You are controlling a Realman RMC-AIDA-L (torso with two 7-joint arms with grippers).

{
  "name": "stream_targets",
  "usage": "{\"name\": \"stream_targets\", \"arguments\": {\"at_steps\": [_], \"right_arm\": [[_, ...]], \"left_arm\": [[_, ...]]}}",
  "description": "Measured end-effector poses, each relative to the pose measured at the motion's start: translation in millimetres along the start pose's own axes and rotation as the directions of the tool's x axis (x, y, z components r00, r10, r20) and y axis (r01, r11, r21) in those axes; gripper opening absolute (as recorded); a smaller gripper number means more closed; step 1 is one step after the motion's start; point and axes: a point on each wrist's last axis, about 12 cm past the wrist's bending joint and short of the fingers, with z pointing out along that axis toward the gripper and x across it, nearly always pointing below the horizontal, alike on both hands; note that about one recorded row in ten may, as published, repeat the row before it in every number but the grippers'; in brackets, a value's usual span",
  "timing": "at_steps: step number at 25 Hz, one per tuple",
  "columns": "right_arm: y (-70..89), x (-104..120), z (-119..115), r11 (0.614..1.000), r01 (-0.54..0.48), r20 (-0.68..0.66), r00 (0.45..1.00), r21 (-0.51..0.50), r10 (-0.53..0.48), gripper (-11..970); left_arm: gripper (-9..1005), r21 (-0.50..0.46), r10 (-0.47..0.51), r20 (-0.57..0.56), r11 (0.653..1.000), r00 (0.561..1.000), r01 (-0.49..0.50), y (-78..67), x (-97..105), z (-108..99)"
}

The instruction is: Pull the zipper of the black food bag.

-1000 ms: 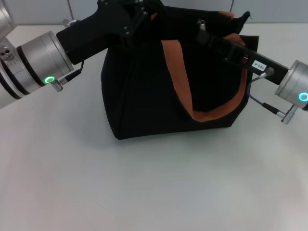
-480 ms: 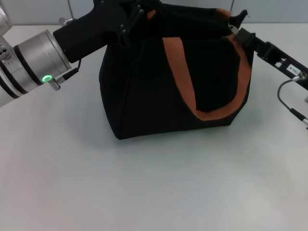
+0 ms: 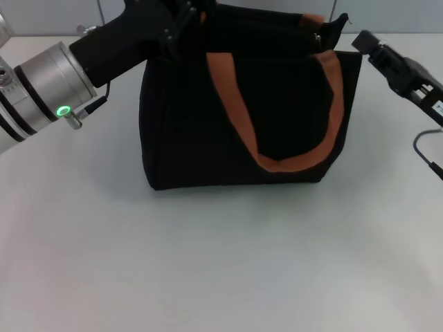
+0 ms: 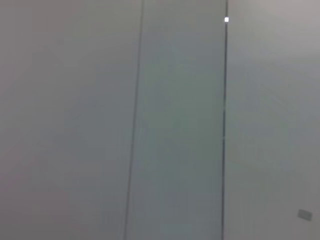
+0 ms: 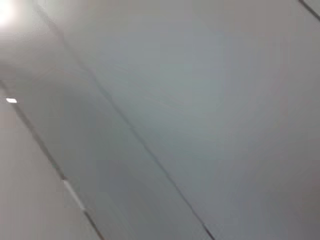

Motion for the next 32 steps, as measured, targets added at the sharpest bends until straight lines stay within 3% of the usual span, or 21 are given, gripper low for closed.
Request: {"name": "stream_targets", "arguments": {"at_steps": [7,12,16,19,20,21,22,25,26,27,32], "right_arm": [[11.3,5,-9,0.995,0.074,0.052,0.996,-0.06,-0.071,228],[18.2,12,-15,0.992,0.089,0.067,0.994,-0.087,-0.084,368],[22.1,15,-22,0.99,0.107,0.079,0.992,-0.094,-0.1,553],[26.4,19,-27,0.984,0.145,0.097,0.986,-0.102,-0.135,575],[27.7,20,-28,0.982,0.155,0.102,0.984,-0.105,-0.144,582],[28.9,21,-29,0.981,0.164,0.107,0.983,-0.107,-0.152,589],[29.4,21,-30,0.979,0.17,0.11,0.981,-0.109,-0.158,589],[29.7,22,-32,0.974,0.201,0.11,0.976,-0.106,-0.189,588],[29.8,22,-33,0.97,0.218,0.108,0.972,-0.105,-0.206,588],[30.4,24,-34,0.967,0.232,0.099,0.97,-0.108,-0.221,588],[37.4,37,-37,0.921,0.338,0.019,0.94,-0.193,-0.34,588]], "left_arm": [[109,-0.098,-0.037,0.062,0.994,0.997,0.043,1.4,6,-20],[111,-0.081,-0.058,0.119,0.994,0.991,0.068,-6.9,7,-37],[294,-0.032,-0.069,0.228,0.996,0.971,0.079,-22.0,2,-61],[421,-0.012,-0.072,0.259,0.997,0.963,0.078,-27.5,1,-68],[461,0.036,-0.079,0.298,0.997,0.951,0.072,-40.0,1,-84],[501,0.036,-0.079,0.298,0.997,0.951,0.072,-40.0,1,-84],[542,0.066,-0.088,0.297,0.995,0.951,0.072,-48.8,4,-93],[684,0.076,-0.095,0.286,0.994,0.953,0.076,-54.1,7,-99],[735,0.093,-0.093,0.213,0.993,0.973,0.074,-75.5,23,-122],[786,0.098,-0.078,0.176,0.993,0.981,0.062,-85.4,31,-132],[809,0.161,0.002,0.073,0.987,0.997,-0.013,-102.6,45,-146]]}}
